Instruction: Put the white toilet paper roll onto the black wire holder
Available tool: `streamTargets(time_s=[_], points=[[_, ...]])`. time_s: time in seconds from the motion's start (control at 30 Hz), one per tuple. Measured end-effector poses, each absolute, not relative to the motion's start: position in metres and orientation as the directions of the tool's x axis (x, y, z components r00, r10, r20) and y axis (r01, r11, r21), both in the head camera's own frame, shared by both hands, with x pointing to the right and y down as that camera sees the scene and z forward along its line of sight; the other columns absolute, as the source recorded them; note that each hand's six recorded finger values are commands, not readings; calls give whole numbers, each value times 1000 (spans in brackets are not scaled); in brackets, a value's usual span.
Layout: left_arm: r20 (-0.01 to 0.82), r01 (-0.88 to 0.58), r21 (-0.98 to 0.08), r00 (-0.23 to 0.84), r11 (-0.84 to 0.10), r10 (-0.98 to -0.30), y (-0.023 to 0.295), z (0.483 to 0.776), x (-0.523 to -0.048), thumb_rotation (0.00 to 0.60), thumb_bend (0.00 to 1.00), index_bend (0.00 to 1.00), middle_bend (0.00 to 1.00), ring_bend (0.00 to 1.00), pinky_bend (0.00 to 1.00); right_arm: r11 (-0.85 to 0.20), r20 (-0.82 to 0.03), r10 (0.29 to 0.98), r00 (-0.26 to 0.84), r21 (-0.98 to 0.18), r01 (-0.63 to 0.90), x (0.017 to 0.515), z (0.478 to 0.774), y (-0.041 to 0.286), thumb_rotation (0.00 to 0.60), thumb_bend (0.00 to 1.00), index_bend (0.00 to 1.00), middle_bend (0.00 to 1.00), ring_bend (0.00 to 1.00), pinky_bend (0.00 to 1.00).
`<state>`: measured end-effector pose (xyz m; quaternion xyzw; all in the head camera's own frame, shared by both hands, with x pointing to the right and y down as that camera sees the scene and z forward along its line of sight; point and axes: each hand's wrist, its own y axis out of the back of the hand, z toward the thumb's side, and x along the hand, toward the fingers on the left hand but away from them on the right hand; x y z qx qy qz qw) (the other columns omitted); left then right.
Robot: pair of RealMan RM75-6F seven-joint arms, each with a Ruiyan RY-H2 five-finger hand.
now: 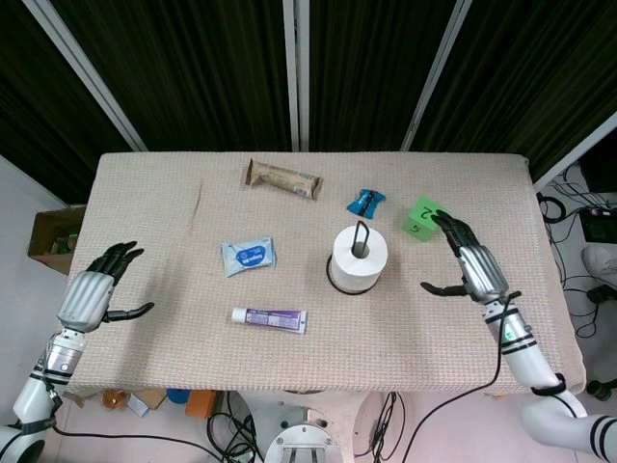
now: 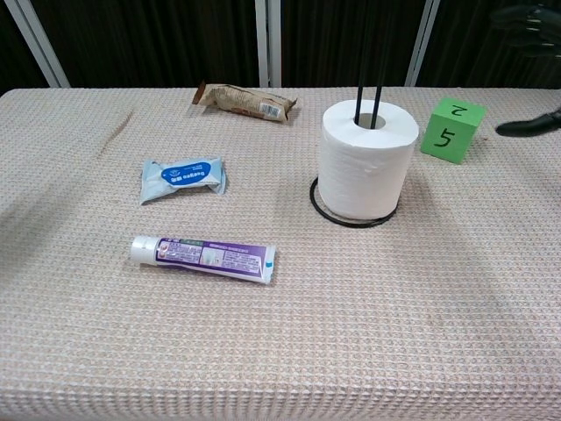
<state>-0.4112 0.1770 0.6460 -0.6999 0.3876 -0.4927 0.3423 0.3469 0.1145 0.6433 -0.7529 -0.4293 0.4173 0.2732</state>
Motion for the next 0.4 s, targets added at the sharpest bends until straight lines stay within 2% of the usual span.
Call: streamTargets(time_s=[0.1,0.2,0.4], points=[[414,-161,-882,189,-444,-890,188,640,-420,92,38,113,62,60,229,-418,-384,905,183,-882,218,387,637,144,600,70,0,0,0,0],[397,-108,-904,152,-414,-905,204,630,-431,93,37,113,62,58,229,-407,-400,911,101,-911,63,420,634,175,600,70,0,0,0,0],[400,30,-916,85,-399,-912,239,618,-451,95,37,113,62,47,228,-431,-428,902,-62,-900,-60,488,621,250,600,79,0,0,0,0]])
